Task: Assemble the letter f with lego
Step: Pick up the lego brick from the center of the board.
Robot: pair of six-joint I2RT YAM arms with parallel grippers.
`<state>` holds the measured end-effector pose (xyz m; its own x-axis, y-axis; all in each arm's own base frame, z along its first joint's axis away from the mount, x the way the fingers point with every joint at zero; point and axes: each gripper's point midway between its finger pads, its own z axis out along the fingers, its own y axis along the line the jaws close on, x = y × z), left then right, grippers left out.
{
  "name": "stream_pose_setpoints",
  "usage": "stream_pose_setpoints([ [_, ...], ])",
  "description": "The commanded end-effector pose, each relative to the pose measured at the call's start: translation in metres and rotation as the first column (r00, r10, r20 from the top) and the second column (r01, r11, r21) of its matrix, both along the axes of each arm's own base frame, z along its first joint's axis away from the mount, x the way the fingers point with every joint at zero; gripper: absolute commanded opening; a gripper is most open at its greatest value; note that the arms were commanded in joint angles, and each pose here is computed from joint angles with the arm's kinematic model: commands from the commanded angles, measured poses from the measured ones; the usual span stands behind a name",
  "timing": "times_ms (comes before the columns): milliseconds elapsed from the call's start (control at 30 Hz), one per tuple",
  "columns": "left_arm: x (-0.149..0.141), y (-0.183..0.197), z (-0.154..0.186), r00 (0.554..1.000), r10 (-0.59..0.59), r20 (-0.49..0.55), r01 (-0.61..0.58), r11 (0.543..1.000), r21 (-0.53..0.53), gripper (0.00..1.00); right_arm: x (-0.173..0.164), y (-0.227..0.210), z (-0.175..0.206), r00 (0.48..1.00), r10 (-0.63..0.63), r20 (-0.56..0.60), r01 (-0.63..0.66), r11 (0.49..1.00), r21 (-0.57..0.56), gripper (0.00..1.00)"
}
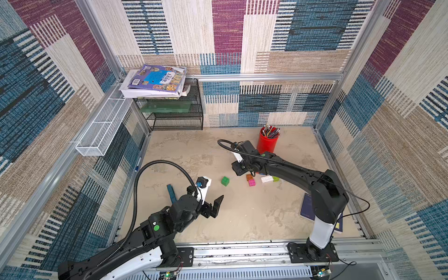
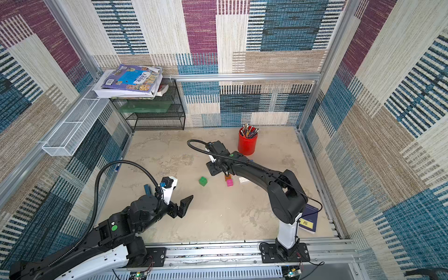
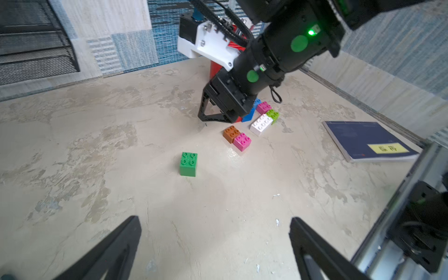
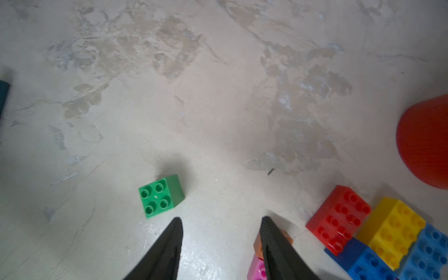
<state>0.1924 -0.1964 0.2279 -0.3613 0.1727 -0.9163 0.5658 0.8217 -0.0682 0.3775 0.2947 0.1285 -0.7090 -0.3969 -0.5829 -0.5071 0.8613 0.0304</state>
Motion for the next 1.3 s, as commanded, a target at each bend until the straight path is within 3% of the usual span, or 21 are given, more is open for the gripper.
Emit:
stream_pose_setpoints([
  [0, -0.001, -0.008, 0.010, 0.997, -0.073, 0.035, 0.070, 0.994, 0.080, 0.99, 0.006, -0.026, -0.009, 0.991, -0.129, -0.040, 0.127, 0.990, -0.055, 0.56],
  [367, 0.010, -0.010, 0.019, 0.995, -0.079, 0.060, 0.074, 0.995, 0.074, 0.99, 0.001, -0.051, -0.040, 0.963, -0.238, -0.124, 0.229, 0.970, -0.088, 0.54],
  [667, 0.015, -0.008, 0.017, 0.997, -0.059, 0.054, 0.054, 0.996, 0.074, 0.99, -0.005, -0.100, -0.026, 0.929, -0.357, -0.094, 0.350, 0.933, -0.087, 0.54],
  [967, 0.018, -0.012, 0.020, 0.997, -0.060, 0.053, 0.057, 0.996, 0.066, 0.99, 0.009, -0.159, -0.015, 0.873, -0.483, -0.070, 0.477, 0.874, -0.089, 0.54],
  [1267, 0.019, -0.016, 0.022, 0.997, -0.063, 0.046, 0.061, 0.997, 0.057, 0.99, 0.028, -0.188, -0.037, 0.833, -0.548, -0.077, 0.541, 0.836, -0.088, 0.50],
])
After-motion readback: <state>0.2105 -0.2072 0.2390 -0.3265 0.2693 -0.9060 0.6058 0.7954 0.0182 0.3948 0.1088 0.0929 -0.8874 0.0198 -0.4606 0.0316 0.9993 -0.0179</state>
